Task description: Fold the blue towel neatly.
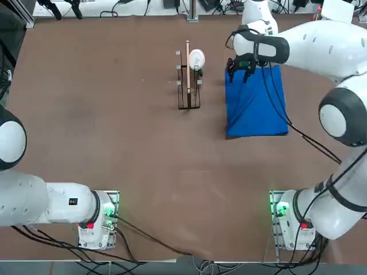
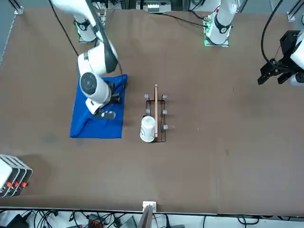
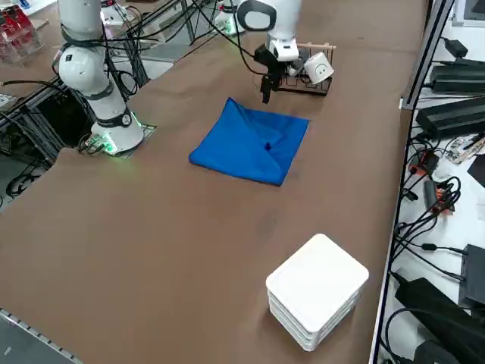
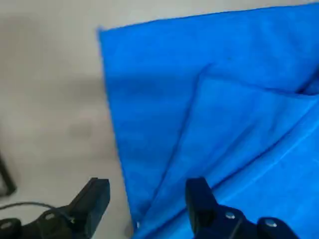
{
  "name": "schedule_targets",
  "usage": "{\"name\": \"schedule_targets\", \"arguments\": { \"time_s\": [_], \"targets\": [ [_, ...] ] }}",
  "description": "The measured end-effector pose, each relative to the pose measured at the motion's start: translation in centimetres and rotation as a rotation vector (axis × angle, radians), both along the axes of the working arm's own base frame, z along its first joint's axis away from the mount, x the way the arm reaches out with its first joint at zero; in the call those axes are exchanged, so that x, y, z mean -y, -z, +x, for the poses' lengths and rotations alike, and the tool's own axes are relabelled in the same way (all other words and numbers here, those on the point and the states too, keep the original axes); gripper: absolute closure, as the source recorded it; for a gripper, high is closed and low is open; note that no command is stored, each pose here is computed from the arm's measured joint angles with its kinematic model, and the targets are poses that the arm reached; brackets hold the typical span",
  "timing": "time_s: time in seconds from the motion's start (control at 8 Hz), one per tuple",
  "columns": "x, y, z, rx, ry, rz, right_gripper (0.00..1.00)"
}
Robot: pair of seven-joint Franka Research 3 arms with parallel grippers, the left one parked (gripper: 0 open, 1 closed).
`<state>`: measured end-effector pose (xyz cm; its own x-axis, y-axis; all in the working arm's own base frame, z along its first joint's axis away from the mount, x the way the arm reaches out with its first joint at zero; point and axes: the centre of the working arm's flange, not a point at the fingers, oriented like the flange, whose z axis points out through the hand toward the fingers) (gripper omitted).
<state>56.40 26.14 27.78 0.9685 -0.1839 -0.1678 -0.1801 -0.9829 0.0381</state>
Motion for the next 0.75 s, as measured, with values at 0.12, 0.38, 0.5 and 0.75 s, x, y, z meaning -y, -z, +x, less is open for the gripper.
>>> {"name": "schedule_targets", "arguments": {
  "time_s": [0.12,0.38,0.5,0.75],
  "targets": [
    [0.9,1.6,0.7,0.012,0.122,-0.030,0.09],
    [2.6,4.0,1.5,0.016,0.280,-0.071,0.13],
    [3.8,4.5,2.0,0.017,0.328,-0.079,0.18],
    [6.0,5.0,3.1,0.037,0.408,-0.082,0.24]
  ]
}}
